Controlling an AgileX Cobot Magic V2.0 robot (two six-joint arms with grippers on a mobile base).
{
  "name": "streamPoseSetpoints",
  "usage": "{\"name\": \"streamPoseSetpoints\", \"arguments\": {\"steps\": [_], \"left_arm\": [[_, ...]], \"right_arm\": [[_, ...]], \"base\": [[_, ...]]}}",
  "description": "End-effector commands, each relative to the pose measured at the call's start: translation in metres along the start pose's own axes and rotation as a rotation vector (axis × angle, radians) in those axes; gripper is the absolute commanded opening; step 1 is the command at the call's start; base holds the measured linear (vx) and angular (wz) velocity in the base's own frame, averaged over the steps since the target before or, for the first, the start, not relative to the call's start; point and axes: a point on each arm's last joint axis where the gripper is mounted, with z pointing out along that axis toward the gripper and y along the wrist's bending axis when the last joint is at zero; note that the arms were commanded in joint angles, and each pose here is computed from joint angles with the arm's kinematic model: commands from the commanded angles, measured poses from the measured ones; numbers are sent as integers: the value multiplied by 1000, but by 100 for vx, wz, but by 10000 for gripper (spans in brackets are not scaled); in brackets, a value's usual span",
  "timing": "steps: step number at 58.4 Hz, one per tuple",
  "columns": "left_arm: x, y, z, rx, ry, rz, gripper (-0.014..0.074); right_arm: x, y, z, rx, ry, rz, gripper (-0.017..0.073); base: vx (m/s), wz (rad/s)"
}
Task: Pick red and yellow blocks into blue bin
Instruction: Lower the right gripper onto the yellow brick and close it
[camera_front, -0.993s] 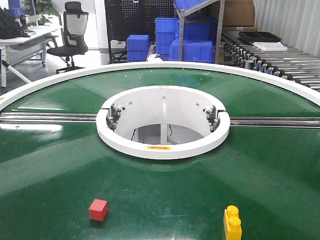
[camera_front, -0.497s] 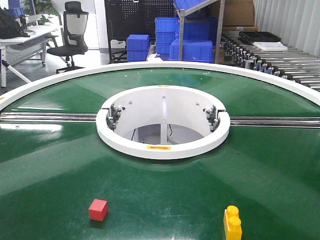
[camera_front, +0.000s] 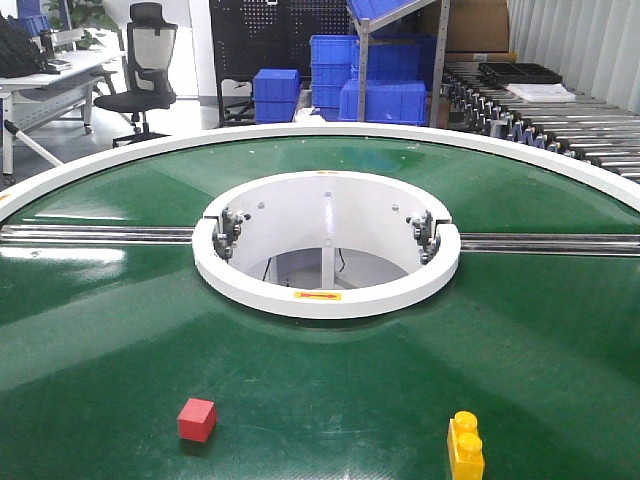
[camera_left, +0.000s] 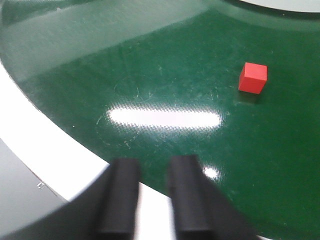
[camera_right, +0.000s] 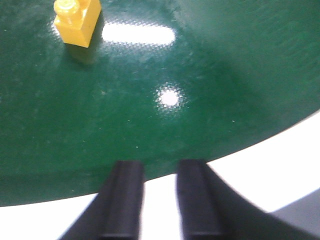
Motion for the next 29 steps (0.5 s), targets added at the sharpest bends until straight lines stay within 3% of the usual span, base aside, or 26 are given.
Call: {"name": "streamPoseSetpoints", "arguments": {"steps": [1,5,11,20,29], "left_arm": [[-15,-6,-4,45,-86,1,552],[-15,-11,-4,88,-87,36,621],[-14,-18,-5,139,-89,87,657],[-13,-25,-6,189,-90,117,633],[-13,-27,-7,206,-91,127,585]], "right_arm": [[-16,2,-5,-24,-103,-24,459],[-18,11,-1,-71,-95,-79,549],[-19,28,8,-135,-62,-174,640],[-29,51,25,-191,-23,-264,658],[-57,57,42,-186,16,-171,636]], "base": [[0,0],[0,0],[0,0],[0,0],[0,0]]}}
